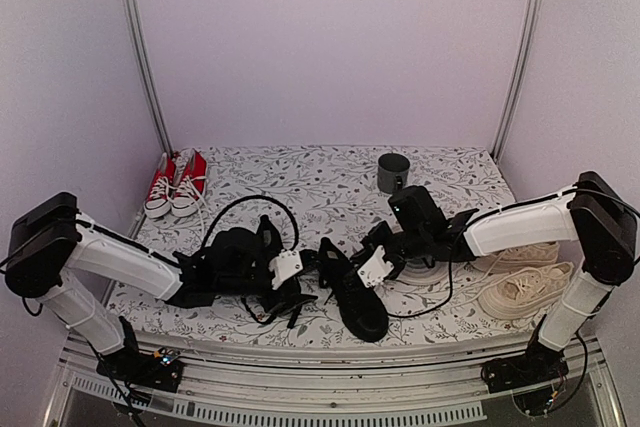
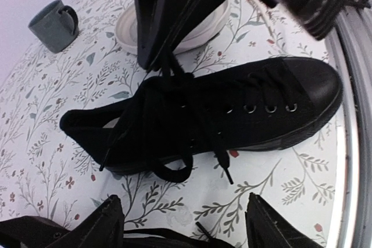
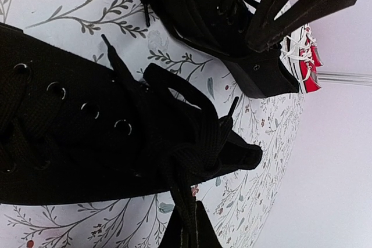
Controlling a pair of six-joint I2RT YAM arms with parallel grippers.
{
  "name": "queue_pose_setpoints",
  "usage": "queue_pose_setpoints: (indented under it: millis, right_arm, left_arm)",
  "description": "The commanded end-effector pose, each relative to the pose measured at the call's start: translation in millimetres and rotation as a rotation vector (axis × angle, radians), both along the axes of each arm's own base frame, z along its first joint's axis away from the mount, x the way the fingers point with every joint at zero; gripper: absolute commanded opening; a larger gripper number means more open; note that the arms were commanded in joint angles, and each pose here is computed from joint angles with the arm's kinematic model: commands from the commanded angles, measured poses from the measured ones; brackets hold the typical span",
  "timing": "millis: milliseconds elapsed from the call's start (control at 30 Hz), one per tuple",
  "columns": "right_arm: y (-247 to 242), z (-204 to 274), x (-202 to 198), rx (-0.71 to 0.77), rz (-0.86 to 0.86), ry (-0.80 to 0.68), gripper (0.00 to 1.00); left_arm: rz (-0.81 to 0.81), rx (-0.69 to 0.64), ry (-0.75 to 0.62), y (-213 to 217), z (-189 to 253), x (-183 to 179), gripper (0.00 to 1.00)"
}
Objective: Tie the shoes
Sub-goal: Tie the loops with the shoelace on the shoe.
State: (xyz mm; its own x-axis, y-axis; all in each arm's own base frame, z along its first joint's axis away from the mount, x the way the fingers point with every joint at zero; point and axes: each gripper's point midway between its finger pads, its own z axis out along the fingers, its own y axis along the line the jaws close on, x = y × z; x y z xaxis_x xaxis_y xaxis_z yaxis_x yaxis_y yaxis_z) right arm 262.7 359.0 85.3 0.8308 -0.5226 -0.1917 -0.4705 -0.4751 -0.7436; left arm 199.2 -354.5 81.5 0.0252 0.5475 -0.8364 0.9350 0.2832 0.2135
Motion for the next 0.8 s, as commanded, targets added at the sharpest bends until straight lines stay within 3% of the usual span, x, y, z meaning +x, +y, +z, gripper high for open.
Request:
queue_pose_setpoints:
  millis: [0,267,467,567,667,767]
  right_arm:
    - [0,2,-3,0.015,-0.006,-0.002,0.01]
    - [-2,0,-7,0.018,-0.011,0.007,0.01]
    - [-1,0,-6,0.032,-0.027,0.014,0.01]
    - [-2,-1,-7,0.029,-0.031,0.016,0.01]
    - [-3,-2,-9,0.032,-0.033,0.018,0.01]
    - [-4,-2,-13,0.038,-0.038,0.029,0.01]
  left_arm:
    - [0.096,0.105,-0.069,5,-17,28,0.71]
    - [0.065,0.164,-0.085,-14,-35,43,0.68]
    - [0.032,0.186,-0.055,-25,-52,44,0.60]
    - [0.037,0.193,-0.065,-25,-53,48,0.44]
    - [0.048,0.186,-0.075,-23,-47,52,0.21]
    - [0.056,0.183,-0.078,-20,-43,54,0.09]
